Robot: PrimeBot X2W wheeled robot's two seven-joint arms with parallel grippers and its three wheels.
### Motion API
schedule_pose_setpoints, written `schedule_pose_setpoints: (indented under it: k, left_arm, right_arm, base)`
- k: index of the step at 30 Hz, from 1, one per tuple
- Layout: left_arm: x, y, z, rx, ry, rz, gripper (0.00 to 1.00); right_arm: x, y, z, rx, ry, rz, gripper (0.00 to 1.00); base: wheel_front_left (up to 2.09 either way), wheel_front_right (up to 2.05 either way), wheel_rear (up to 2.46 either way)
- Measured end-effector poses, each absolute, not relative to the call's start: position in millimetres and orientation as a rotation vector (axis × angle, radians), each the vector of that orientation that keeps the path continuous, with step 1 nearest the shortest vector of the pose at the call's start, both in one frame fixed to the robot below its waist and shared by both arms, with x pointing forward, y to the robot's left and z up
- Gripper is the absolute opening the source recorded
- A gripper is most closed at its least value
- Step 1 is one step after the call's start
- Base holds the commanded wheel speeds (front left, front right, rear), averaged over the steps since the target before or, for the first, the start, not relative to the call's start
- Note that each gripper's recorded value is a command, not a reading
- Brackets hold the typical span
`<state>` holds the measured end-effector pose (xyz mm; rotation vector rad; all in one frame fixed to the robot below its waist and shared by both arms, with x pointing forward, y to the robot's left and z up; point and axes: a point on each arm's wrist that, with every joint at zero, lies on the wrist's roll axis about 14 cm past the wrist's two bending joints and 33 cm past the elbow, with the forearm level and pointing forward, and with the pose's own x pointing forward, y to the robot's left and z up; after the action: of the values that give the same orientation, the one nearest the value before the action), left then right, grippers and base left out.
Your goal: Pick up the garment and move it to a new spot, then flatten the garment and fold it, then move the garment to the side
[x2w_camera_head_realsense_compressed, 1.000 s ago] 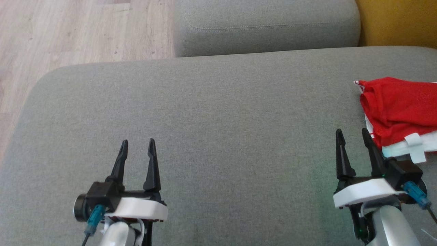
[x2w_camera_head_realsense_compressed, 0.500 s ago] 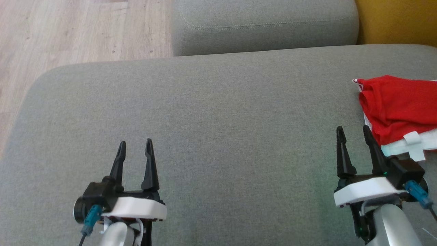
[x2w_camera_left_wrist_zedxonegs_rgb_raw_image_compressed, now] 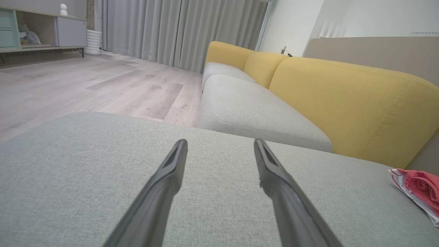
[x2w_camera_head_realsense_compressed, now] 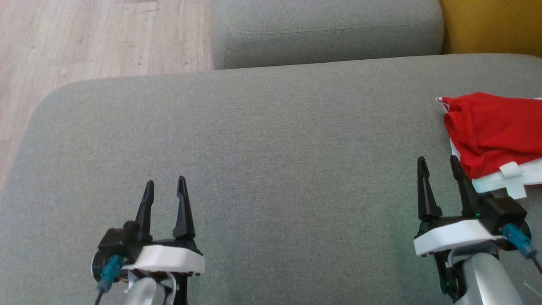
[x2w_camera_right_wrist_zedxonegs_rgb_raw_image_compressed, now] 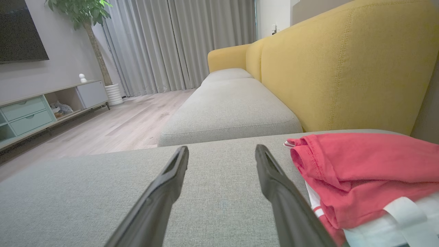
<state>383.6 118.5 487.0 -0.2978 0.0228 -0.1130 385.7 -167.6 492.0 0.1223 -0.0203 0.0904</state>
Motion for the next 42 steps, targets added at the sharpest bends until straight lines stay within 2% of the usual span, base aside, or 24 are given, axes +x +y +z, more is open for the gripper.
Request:
schedule_pose_setpoints:
  k: [19, 20, 26, 42]
  left_arm:
    - [383, 126, 478, -0.341, 0.053, -0.072, 1.00]
    - [383, 128, 477, -0.349, 0.055, -0.065, 0.00]
    - [358, 130, 432, -0.357, 0.203, -0.034, 0.00]
    - [361, 138, 432, -0.511, 0.227, 0.007, 0.00]
  right_arm:
    - [386, -165, 490, 0.122, -0.012, 0.097, 1.00]
    - [386, -165, 489, 0.122, -0.011, 0.097, 0.00]
    - [364, -168, 445, 0.153, 0.131, 0.072, 0.00]
    - [366, -177, 447, 0.332, 0.140, 0.014, 0.00]
  base:
    - [0.00, 0.00, 0.00]
    - [0.00, 0.00, 0.00]
    - [0.00, 0.00, 0.00]
    - [0.00, 0.00, 0.00]
